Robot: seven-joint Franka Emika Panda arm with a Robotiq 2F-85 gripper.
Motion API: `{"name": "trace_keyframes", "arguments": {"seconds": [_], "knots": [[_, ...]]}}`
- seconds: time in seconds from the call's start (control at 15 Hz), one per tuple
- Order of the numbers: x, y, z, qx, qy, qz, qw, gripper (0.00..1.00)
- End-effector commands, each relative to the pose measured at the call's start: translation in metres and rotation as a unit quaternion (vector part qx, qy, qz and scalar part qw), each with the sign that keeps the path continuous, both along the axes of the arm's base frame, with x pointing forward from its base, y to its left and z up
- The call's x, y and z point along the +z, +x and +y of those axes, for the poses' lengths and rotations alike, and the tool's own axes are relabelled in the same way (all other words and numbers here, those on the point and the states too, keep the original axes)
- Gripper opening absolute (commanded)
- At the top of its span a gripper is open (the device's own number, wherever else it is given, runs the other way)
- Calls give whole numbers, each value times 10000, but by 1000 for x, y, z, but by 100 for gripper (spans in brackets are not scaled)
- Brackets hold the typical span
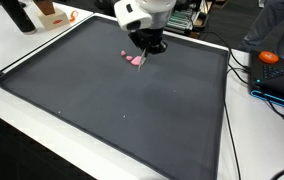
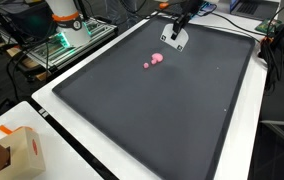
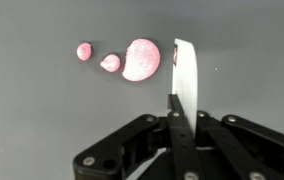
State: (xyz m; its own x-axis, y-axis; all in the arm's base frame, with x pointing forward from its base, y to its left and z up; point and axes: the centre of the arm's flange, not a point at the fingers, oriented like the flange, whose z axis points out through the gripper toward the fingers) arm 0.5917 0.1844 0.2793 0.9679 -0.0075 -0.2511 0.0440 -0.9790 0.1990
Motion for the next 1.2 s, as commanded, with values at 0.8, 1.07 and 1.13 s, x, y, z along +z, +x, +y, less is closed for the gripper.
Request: {"name": "trace_keyframes", "arguments": {"seconds": [0.8, 1.07, 1.13], "knots": [[22, 19, -158, -1446, 1676, 66, 9752, 1], [14, 13, -199, -1599, 1987, 93, 9669, 1], [11, 10, -210, -1561, 2057, 104, 9660, 1]]}}
